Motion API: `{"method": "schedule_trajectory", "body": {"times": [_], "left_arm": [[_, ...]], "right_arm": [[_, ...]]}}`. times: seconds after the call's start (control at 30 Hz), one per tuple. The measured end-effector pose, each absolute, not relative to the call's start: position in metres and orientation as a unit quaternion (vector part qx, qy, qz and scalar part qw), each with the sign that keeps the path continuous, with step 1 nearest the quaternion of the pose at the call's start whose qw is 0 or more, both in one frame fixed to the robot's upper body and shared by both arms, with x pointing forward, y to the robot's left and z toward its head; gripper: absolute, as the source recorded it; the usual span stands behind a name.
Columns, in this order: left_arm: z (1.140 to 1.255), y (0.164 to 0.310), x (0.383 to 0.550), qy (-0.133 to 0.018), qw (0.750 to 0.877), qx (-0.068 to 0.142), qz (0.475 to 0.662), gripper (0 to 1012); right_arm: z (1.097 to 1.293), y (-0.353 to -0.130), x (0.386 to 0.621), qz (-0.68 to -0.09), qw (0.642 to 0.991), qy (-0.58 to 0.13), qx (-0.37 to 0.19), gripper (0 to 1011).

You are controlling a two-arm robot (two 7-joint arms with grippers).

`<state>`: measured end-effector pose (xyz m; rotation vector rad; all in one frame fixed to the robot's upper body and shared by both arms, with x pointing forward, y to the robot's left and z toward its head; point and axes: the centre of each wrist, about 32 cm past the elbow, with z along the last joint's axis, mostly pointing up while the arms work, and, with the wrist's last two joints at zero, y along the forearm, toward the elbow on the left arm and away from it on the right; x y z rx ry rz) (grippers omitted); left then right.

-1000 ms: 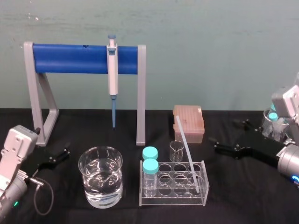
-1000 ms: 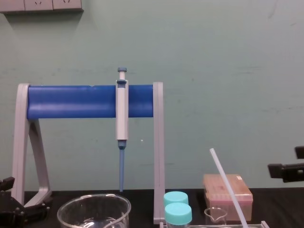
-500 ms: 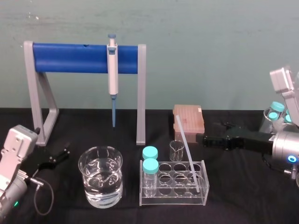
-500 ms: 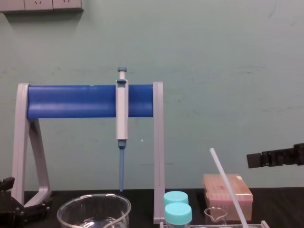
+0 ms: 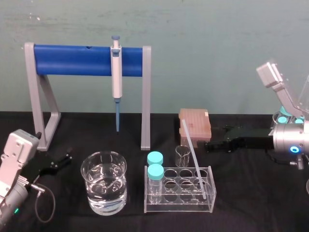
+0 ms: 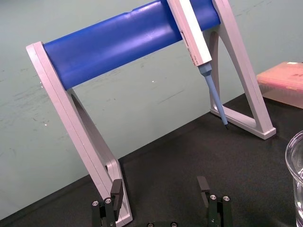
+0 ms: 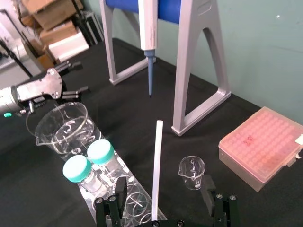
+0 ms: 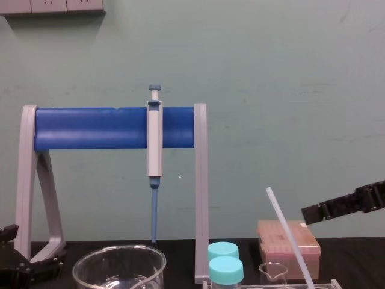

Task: Pick up the stirring rod with one hand, then place it down.

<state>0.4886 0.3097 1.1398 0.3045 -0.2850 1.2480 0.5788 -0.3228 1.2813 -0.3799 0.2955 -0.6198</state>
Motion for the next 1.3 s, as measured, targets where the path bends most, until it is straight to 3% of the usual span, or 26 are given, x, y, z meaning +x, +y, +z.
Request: {"method": "schedule_trajectory", "body": {"times": [0.4, 1.07, 1.3], "left_arm": [[1.140, 0.310, 0.489, -0.132, 0.791, 0.142, 0.580, 1005], [1.140, 0.310, 0.489, -0.132, 0.791, 0.142, 0.580, 1005], [1.140, 0.310, 0.489, -0.132, 0.791, 0.142, 0.580, 1005]], "right_arm": [[1.277, -0.306, 0.603, -0.276, 0.923, 0.161, -0.215, 1003], [1.266, -0.286, 0.618, -0.265, 0.924, 0.169, -0.216, 1003], [1.264, -0.284, 0.619, -0.262, 0.926, 0.163, -0.218, 865]]}}
